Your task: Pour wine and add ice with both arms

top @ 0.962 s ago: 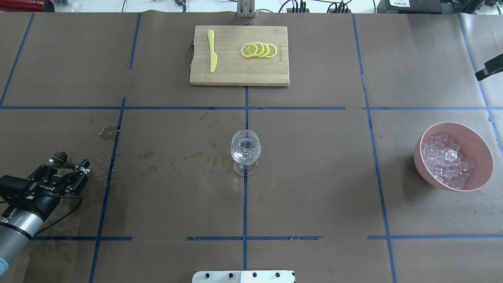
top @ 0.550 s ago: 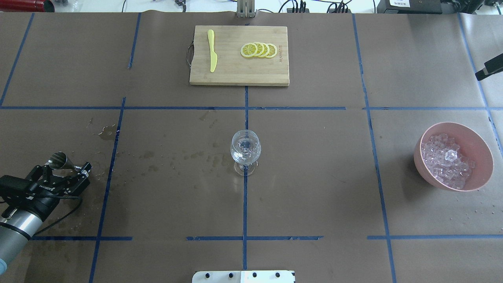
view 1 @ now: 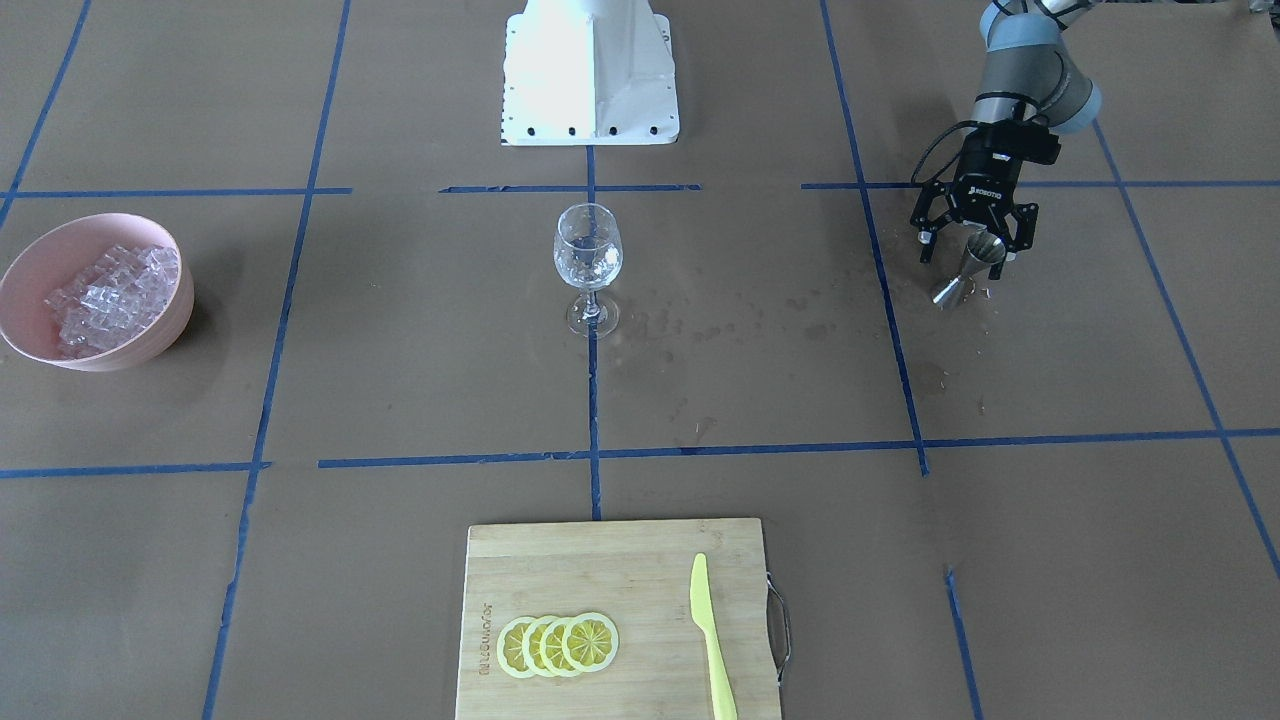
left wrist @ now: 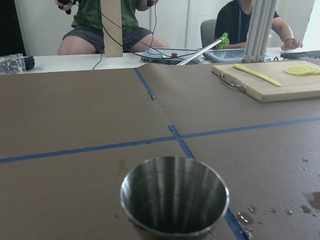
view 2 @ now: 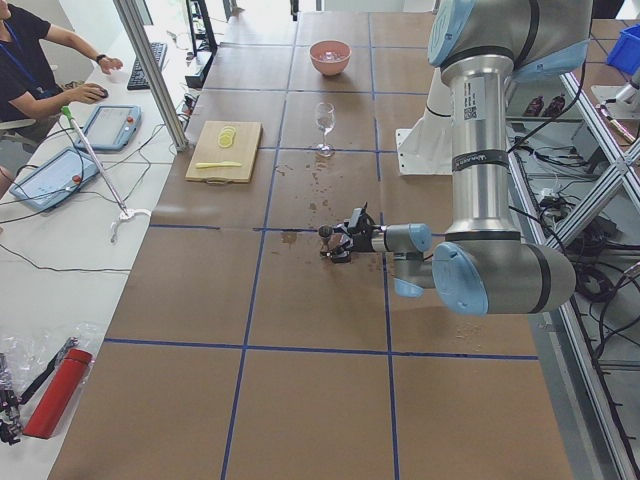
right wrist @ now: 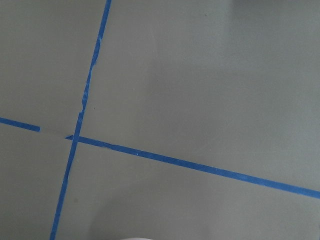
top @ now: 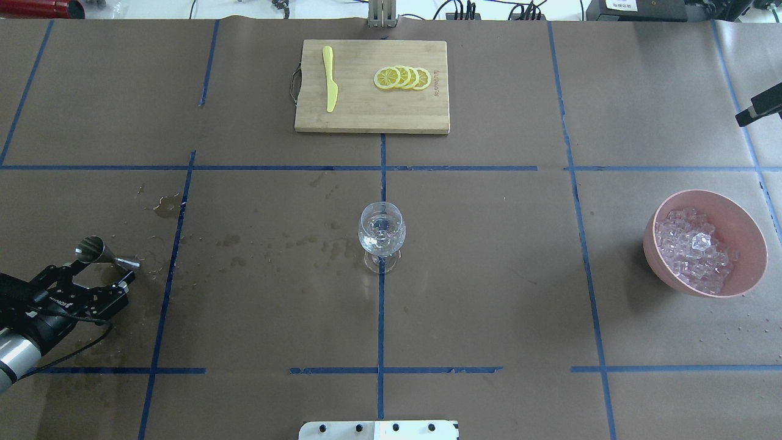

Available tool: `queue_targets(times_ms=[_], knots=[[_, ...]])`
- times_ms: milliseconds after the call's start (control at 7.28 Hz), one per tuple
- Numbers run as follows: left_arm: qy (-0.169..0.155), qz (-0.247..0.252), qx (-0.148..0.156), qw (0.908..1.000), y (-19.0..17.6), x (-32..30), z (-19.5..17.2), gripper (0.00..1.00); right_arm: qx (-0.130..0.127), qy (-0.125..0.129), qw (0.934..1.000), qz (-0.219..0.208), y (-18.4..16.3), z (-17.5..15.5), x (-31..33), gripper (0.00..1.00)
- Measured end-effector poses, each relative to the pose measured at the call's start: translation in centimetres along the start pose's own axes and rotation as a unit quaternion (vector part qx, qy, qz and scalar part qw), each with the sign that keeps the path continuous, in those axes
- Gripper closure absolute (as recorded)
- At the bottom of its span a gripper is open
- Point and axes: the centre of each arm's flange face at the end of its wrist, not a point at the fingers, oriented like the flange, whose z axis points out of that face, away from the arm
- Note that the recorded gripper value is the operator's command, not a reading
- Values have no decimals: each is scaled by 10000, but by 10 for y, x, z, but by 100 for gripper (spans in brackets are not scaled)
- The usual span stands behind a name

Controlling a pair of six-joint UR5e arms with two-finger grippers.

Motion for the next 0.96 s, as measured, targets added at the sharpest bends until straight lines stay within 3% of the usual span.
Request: queue_targets(times_ms=[275,550,962], knots=[[346,242,-760,9962,-5,-25,-35,1,41,-51,9999,107,3,-5,-8,0],[491,785,-1465,9849,-4,-64,-70,1,9,-140,9986,511,30,-7,-30,0],[679,1261,-2185,9653,-28,-127,-98,1,-386,-140,9933,1080,85,25,-49,0]])
